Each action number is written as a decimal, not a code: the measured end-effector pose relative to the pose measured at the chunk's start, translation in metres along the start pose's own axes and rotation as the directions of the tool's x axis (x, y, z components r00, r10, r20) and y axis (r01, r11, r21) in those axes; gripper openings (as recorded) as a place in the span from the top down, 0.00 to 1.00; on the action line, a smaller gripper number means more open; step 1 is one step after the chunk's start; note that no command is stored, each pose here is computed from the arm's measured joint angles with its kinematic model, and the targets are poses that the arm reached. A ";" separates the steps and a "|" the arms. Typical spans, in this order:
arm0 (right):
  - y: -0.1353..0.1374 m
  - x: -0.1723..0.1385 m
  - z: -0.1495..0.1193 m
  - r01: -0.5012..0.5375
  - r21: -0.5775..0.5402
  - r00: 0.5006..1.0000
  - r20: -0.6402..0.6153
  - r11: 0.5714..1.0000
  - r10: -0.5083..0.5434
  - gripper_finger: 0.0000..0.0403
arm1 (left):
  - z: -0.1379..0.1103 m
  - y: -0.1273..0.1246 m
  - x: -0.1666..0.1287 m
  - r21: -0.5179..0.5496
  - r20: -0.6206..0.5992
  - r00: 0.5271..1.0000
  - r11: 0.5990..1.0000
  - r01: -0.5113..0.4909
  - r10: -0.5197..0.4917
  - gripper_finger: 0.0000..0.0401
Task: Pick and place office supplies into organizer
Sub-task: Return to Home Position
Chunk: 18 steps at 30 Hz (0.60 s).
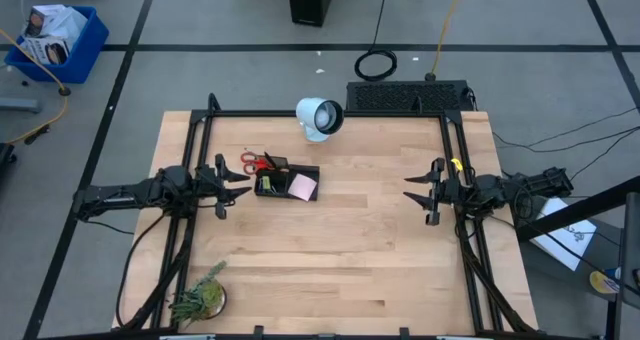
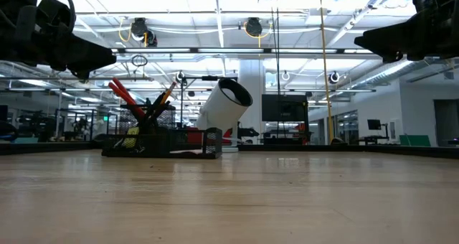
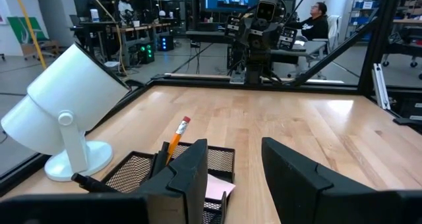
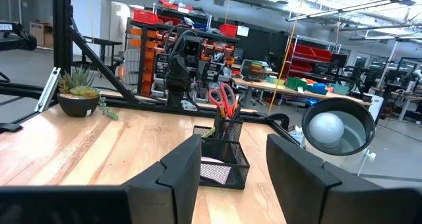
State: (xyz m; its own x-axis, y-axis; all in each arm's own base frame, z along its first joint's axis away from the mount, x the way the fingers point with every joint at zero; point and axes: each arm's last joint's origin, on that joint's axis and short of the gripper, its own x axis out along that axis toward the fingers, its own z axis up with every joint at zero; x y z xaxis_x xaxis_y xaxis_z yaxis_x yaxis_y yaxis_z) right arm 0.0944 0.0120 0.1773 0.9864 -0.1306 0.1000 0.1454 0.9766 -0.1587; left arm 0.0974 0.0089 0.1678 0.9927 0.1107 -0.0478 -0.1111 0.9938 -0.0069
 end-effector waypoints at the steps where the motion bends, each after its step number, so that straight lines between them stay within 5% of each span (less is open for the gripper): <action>1: 0.000 0.000 0.000 0.000 0.000 1.000 0.000 1.000 0.000 0.60 | 0.000 0.000 0.000 0.000 0.000 1.000 1.000 0.000 0.000 0.63; 18: 0.000 0.000 0.000 0.000 0.000 1.000 0.000 1.000 0.000 0.60 | 0.000 0.000 0.000 0.000 -0.001 1.000 1.000 0.000 0.000 0.63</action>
State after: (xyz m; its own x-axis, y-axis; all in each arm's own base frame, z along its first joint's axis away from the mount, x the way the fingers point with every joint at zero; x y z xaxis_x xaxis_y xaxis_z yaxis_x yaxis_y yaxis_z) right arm 0.0944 0.0120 0.1773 0.9864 -0.1306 0.1000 0.1454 0.9766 -0.1587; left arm 0.0974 0.0089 0.1676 0.9927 0.1107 -0.0487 -0.1111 0.9938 -0.0067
